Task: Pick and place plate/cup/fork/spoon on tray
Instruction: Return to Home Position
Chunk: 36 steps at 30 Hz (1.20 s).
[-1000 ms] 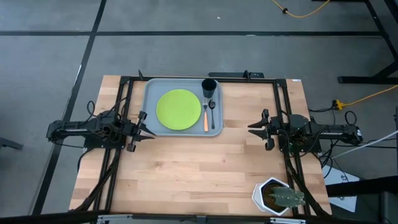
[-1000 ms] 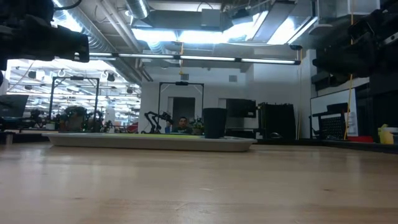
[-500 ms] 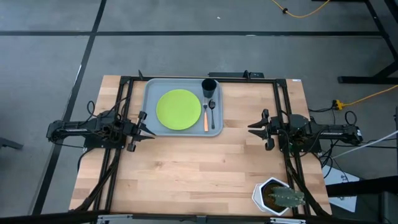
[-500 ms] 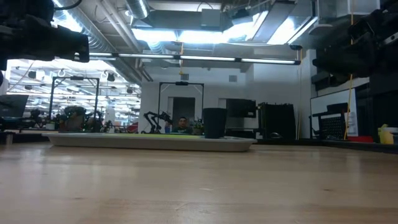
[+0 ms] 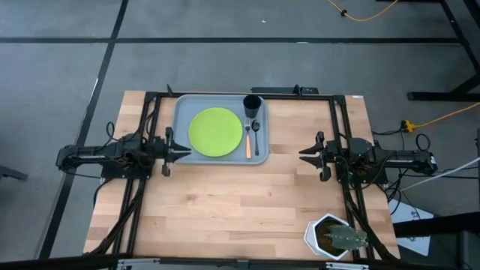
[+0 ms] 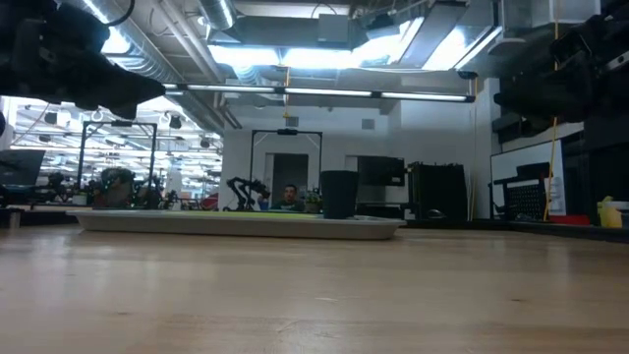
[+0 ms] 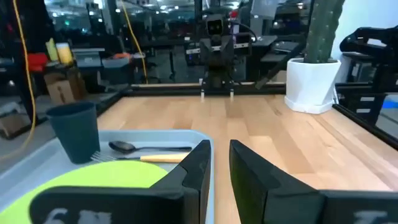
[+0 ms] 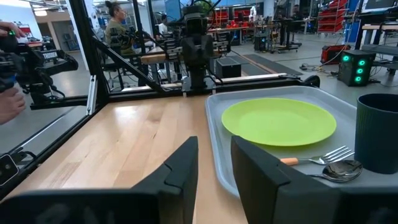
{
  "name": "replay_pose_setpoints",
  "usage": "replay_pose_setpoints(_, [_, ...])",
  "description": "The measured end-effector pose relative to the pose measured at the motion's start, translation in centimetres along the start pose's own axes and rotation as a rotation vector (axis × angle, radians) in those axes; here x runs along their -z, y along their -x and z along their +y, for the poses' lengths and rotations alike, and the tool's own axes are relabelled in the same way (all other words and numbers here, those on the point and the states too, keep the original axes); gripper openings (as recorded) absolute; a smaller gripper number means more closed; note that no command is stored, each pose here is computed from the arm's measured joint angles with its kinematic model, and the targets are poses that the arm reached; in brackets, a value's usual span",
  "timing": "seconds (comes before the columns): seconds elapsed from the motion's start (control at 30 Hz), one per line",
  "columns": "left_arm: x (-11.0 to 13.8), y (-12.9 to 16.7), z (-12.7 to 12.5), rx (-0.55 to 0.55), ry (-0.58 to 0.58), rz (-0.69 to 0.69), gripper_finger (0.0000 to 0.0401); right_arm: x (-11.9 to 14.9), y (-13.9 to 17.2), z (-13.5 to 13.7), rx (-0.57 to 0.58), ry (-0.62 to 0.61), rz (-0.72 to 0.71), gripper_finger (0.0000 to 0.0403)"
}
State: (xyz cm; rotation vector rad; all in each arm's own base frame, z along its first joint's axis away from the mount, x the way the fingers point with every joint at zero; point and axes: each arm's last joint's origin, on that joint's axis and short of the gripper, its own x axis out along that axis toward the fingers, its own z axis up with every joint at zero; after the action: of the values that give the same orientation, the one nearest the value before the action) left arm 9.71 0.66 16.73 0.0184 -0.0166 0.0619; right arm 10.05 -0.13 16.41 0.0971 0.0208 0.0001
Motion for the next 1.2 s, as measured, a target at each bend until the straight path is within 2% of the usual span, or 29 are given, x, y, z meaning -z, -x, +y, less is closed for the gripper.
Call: replay_pose_setpoints(1.2, [0.04, -0.02, 0.00, -0.006, -0.012, 0.004, 0.0053, 0.00, 0.00, 0.00, 0.000, 0.000, 0.000, 0.0100])
